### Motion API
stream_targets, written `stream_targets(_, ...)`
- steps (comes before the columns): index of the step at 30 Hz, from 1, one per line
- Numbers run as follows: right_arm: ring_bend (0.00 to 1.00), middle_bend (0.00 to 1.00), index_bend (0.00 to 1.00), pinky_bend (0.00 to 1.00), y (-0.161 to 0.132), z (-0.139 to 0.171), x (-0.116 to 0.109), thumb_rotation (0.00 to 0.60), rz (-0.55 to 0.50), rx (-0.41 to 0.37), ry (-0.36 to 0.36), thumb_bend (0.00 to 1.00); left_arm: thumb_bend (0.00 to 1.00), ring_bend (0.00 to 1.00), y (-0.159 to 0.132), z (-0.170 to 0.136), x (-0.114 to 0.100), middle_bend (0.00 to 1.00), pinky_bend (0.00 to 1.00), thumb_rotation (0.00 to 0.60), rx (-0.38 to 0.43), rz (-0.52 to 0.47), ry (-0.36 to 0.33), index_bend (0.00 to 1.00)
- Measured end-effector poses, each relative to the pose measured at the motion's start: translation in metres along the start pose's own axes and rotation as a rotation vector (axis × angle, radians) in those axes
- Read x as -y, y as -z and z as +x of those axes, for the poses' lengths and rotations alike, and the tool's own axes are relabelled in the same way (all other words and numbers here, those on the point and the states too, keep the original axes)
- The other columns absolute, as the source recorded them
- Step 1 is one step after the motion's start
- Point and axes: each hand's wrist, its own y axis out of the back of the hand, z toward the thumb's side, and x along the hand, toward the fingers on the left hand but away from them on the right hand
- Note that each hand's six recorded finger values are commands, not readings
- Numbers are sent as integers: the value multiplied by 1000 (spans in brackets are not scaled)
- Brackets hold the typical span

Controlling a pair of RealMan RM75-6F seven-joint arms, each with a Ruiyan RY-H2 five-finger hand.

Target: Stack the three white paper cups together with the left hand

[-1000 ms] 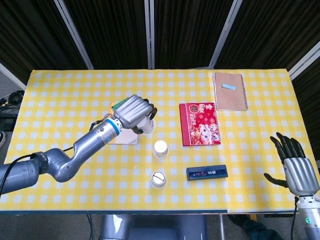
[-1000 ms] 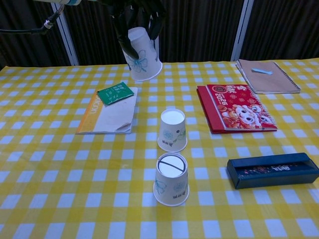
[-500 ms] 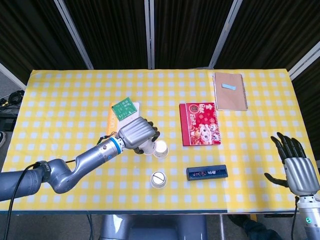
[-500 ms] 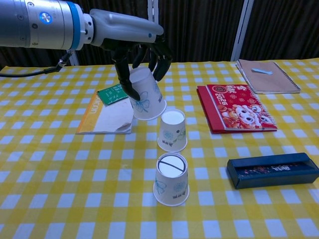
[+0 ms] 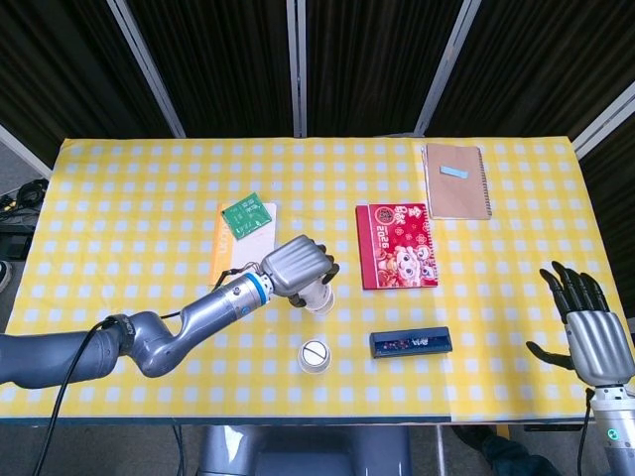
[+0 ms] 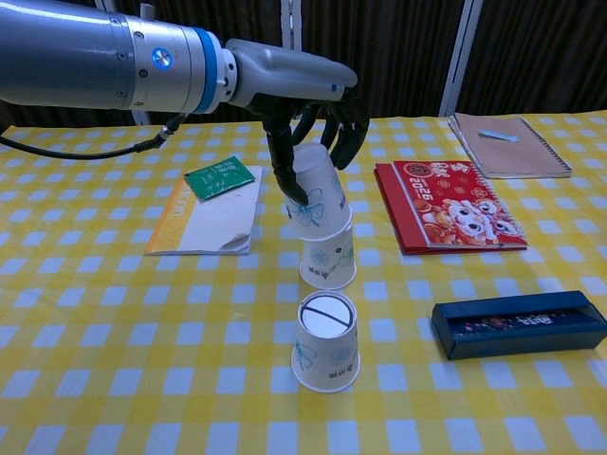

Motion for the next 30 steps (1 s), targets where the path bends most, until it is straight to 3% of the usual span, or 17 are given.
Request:
stream_targets(11, 0, 0, 46, 0, 2, 0, -2, 600, -4, 5, 6, 0, 61, 375, -7, 12, 5, 425, 448, 600, -3, 89, 15, 472)
stream_targets(14, 0, 0, 46, 0, 1, 0, -2, 600, -4, 2, 5, 0, 19, 260, -8, 14, 7, 250, 350, 600, -11, 107, 10, 307)
stream_targets(16, 0, 0, 46, 0, 1, 0, -2, 600, -4, 2, 6, 0, 0, 88, -8, 15, 9, 66, 221, 600, -14, 108, 15, 94)
stream_targets(18, 0, 0, 47, 0, 1, 0, -2, 600, -3, 3, 6, 0, 0, 9, -9, 16, 10, 1, 134, 600, -14, 103, 18, 3)
stream_targets(21, 0, 0, 46, 0, 1, 0, -2, 600, -2, 2, 5, 0, 0, 0, -10, 15, 7, 0, 75, 600, -15, 73, 1, 0)
stream_targets(30, 0, 0, 46, 0, 0, 1, -1, 600, -1, 0, 5, 0, 0, 0, -14, -5, -8, 0, 35, 600, 30, -3, -84, 23)
